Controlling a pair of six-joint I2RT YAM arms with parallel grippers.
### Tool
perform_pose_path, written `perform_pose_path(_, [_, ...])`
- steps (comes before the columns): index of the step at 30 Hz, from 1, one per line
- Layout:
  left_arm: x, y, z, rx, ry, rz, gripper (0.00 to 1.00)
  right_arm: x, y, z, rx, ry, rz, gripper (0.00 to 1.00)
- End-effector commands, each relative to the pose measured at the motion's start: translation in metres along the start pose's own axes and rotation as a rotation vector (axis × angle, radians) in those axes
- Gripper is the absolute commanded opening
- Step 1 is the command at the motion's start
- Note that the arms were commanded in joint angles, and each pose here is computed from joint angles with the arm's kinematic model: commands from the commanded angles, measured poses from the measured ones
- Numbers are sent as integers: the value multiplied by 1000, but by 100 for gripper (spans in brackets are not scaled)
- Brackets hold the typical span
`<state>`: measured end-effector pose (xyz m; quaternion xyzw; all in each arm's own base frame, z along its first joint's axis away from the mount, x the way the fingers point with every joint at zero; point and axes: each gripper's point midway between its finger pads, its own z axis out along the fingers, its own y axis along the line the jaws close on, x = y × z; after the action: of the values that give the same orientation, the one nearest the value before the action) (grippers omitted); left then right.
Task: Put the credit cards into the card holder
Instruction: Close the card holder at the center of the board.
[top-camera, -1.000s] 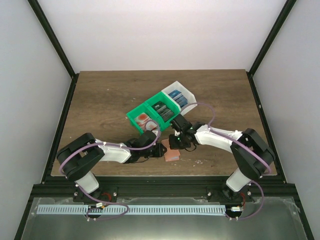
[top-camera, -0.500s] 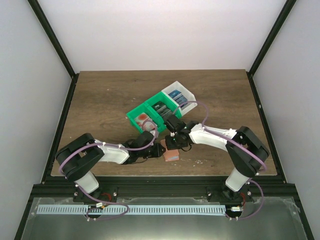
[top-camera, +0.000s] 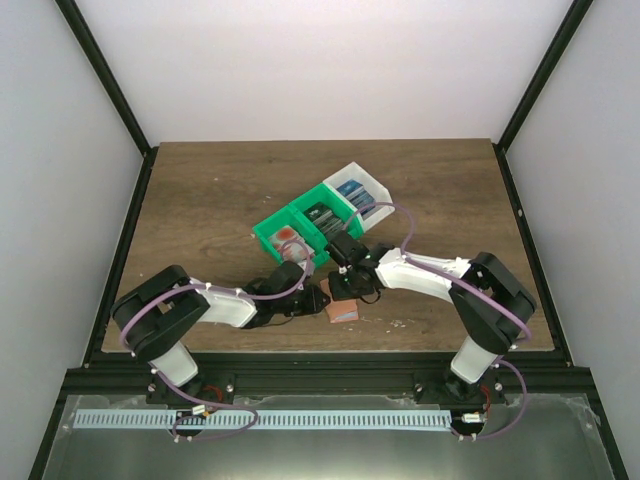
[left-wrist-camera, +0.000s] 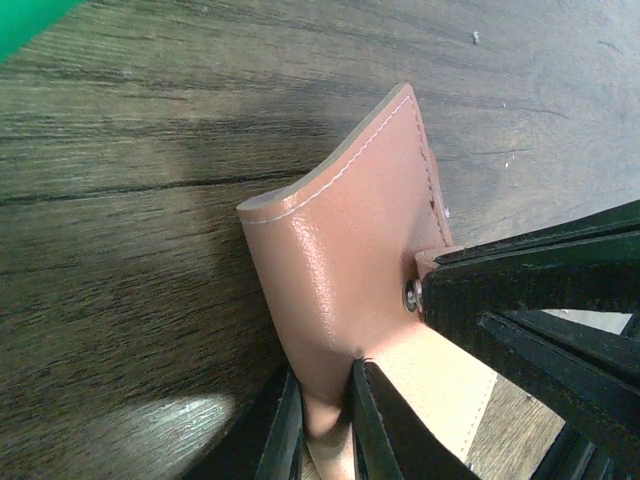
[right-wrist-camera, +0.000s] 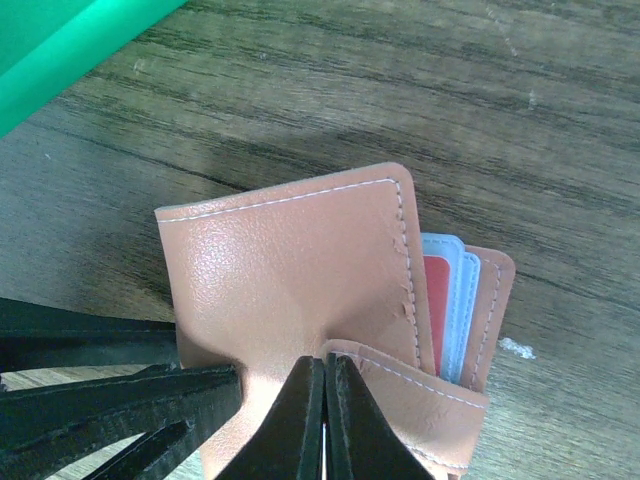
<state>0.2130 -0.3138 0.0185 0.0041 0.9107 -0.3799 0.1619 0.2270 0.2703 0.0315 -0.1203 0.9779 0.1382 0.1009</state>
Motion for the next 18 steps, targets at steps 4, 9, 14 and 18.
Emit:
perform_pose_path(4, [28, 47, 5, -139, 91, -42, 17, 91, -5, 53, 2, 303, -18, 1])
perform_pose_path(9, [29, 48, 6, -139, 95, -47, 17, 92, -8, 61, 17, 312, -8, 0])
perform_pose_path(14, [31, 48, 6, -136, 100, -47, 17, 90, -4, 66, 3, 312, 13, 0])
perform_pose_path(18, [31, 48, 6, -133, 101, -48, 16, 91, -4, 70, 6, 322, 24, 1])
